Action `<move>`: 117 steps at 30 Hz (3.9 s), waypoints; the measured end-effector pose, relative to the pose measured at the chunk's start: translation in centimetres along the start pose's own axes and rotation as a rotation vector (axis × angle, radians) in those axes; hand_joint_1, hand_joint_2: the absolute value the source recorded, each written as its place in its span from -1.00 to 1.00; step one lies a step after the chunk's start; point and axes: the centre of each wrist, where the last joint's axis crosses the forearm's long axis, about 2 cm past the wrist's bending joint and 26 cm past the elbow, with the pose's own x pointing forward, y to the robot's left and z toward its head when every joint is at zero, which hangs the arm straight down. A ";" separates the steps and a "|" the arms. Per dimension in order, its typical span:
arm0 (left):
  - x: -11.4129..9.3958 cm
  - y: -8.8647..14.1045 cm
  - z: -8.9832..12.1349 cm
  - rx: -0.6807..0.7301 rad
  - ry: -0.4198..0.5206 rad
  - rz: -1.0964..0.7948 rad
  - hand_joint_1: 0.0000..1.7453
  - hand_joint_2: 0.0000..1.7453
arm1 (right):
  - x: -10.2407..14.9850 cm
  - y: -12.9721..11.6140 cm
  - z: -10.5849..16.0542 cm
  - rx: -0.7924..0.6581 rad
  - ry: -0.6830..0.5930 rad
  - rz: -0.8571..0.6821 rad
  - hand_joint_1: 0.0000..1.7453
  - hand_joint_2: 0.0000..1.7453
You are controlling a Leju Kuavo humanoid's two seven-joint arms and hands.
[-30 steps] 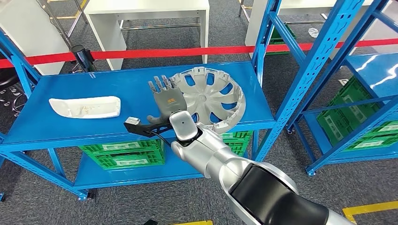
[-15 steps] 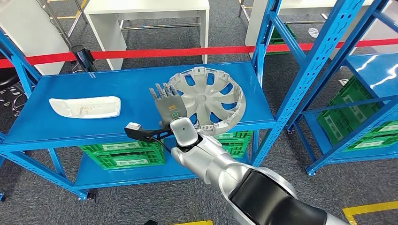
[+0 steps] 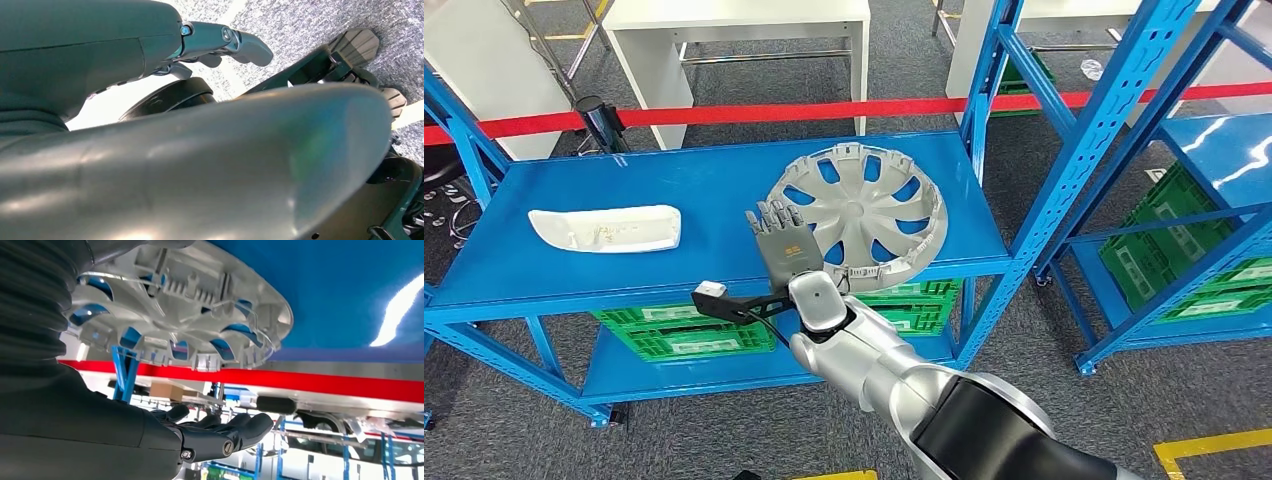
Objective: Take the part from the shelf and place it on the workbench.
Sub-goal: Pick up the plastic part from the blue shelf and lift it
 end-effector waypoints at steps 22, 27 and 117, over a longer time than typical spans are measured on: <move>0.0 0.0 0.0 -0.001 0.003 0.004 -1.00 -1.00 | -1.0 0.8 0.6 0.016 0.073 -0.012 -1.00 1.00; 0.0 0.0 0.0 -0.001 0.003 0.004 -1.00 -1.00 | -1.3 0.9 0.7 0.015 0.089 -0.011 -1.00 1.00; -1.4 0.8 0.2 0.011 0.017 0.040 -1.00 -1.00 | -0.7 7.0 5.5 -0.004 0.254 -0.271 0.93 1.00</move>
